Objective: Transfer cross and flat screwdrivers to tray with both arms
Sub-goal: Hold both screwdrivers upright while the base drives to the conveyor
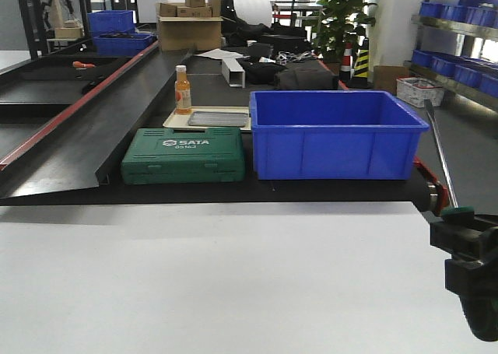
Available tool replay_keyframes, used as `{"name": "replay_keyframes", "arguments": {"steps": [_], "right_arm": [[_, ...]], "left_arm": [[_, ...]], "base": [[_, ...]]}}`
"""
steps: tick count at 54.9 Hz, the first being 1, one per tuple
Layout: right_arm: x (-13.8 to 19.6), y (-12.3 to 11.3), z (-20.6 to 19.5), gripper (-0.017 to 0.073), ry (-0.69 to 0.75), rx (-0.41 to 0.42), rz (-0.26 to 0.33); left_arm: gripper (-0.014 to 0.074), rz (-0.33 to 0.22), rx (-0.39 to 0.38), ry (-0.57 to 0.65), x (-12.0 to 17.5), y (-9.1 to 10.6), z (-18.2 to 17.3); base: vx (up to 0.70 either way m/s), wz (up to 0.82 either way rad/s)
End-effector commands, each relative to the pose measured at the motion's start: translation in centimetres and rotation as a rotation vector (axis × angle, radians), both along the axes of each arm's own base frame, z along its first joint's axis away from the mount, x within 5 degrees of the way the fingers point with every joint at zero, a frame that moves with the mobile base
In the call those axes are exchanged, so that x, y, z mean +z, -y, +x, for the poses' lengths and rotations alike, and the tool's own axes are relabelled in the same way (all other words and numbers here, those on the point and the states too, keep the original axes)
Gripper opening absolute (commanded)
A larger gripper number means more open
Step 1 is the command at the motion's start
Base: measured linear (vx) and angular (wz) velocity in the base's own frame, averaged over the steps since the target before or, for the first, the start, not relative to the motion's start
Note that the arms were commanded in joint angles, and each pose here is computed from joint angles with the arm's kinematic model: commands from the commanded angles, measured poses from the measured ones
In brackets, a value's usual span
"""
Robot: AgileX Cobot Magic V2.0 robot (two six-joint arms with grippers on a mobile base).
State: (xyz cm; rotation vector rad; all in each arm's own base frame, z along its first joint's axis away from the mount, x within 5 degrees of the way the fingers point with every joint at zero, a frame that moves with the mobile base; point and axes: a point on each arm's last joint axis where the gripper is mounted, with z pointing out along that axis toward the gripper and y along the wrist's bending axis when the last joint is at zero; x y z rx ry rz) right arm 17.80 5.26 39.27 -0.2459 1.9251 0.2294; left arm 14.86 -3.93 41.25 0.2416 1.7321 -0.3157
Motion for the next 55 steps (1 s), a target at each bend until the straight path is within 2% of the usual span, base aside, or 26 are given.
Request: {"name": "replay_keyframes", "arguments": {"steps": [1,24,55], "right_arm": [[1.96,0.1,-0.18,-0.0008,0.124,-0.001,0.021],[1.96,0.1,-0.18,-0.0008,0.124,-0.002,0.022],[1.96,0.1,-0.18,-0.0008,0.124,-0.002,0.022]], "left_arm": [[0.0001,-0.059,0.029,0.091,1.6,-0.2,-0.22],[0.0001,-0.059,0.029,0.091,1.6,-0.2,-0.22],[0.0001,-0.059,0.029,0.091,1.6,-0.2,-0.22]], "base": [[-0.22,-0.24],[-0.23,-0.35],[-0.17,-0.68]]}}
